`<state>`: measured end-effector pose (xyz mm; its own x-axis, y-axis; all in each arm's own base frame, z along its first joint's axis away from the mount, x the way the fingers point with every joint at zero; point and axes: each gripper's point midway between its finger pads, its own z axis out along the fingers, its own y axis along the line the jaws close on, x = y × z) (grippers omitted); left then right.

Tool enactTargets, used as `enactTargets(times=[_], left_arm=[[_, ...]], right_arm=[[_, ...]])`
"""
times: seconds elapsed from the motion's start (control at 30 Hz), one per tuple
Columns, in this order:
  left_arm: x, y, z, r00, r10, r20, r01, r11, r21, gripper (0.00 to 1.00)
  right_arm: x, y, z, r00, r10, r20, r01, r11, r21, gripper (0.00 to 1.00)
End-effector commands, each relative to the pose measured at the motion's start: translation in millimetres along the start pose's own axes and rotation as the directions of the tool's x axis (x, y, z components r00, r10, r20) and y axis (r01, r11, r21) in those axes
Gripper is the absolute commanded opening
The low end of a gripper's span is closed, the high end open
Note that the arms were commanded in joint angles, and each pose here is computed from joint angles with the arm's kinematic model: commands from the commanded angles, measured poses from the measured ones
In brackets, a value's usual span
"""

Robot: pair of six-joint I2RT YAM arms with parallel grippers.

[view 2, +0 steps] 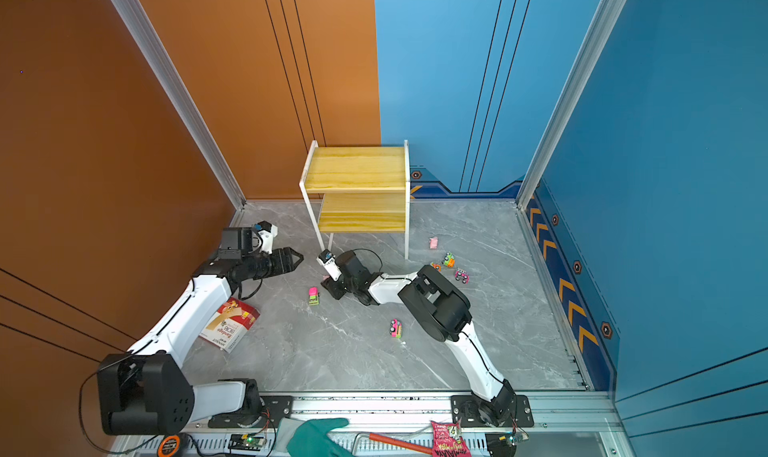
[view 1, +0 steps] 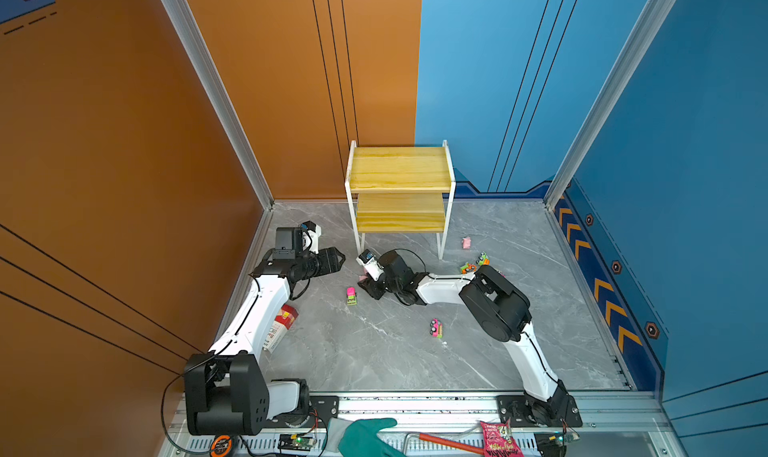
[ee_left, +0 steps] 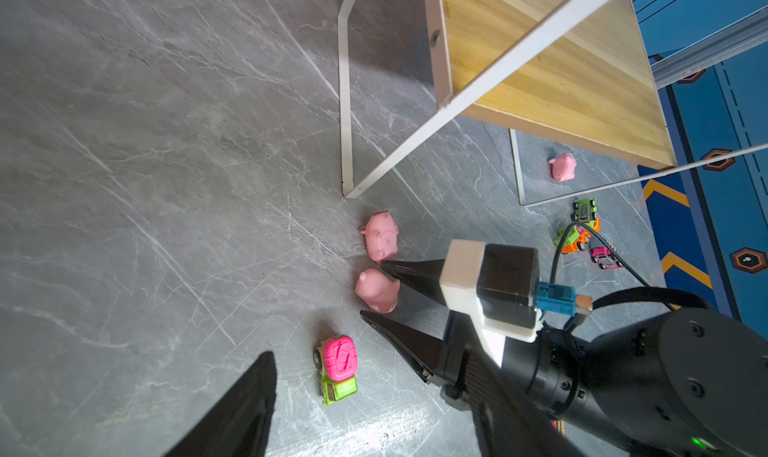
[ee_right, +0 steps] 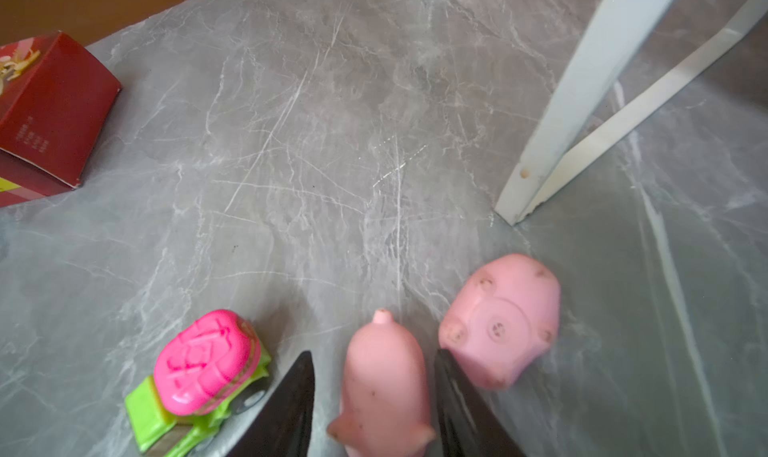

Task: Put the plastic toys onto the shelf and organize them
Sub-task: 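Lower the right gripper and close it on a pink pig, then lift the pink pig with the right gripper onto the lower shelf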

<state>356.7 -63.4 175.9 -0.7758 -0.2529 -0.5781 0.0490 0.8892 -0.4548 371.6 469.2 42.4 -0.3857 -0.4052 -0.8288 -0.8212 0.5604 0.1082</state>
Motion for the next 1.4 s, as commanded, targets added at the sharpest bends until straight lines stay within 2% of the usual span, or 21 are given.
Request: enactTargets(times=[0.0,0.17,0.37,0.47,0.7,0.8,1.03,1.2,1.37], left_arm=[[3.8,-2.1,-0.1,1.000,-0.009,-0.009,0.009,1.000,0.019,0.73],[4.6,-2.1,0.4,1.000,-0.011,-0.012,0.012,1.000,0.021,0.73],[4.3,-2.8,0.0,1.000,-0.010,-0.010,0.011,1.000,0.021,0.73],[3.3,-3.6,-1.4,1.000,-0.008,-0.004,0.009,1.000,0.023,0.73],[0.1,-7.0,-5.1,1.000,0.001,0.013,-0.001,1.000,0.031,0.73],[-1.6,-10.3,-8.7,1.000,0.010,0.028,-0.011,0.999,0.040,0.73],[-6.5,-19.5,-14.6,0.998,0.022,0.058,-0.026,0.997,0.076,0.73],[-8.8,-24.3,-16.3,0.997,0.029,0.070,-0.035,0.995,0.091,0.73],[-7.2,-27.5,-16.5,0.997,0.037,0.070,-0.044,0.995,0.094,0.73]], right_arm=[[6.4,-1.0,3.9,1.000,-0.003,-0.031,0.004,1.000,0.024,0.46],[10.4,-2.5,2.4,0.999,-0.009,-0.041,0.011,0.999,0.033,0.40],[9.8,-3.5,-2.2,0.999,-0.019,-0.038,0.020,0.999,0.042,0.28],[1.6,-1.7,-9.2,1.000,-0.021,-0.011,0.022,0.999,0.045,0.24],[-33.7,0.6,-44.9,0.997,-0.012,0.079,0.006,0.998,0.067,0.20],[-61.4,-1.0,-72.7,0.989,0.003,0.146,-0.015,0.997,0.078,0.19],[-100.0,-22.9,-119.9,0.966,0.032,0.258,-0.071,0.987,0.143,0.19],[-125.6,-52.5,-148.7,0.940,0.033,0.339,-0.126,0.958,0.256,0.19],[-140.4,-88.3,-172.3,0.916,0.023,0.400,-0.203,0.887,0.415,0.19]])
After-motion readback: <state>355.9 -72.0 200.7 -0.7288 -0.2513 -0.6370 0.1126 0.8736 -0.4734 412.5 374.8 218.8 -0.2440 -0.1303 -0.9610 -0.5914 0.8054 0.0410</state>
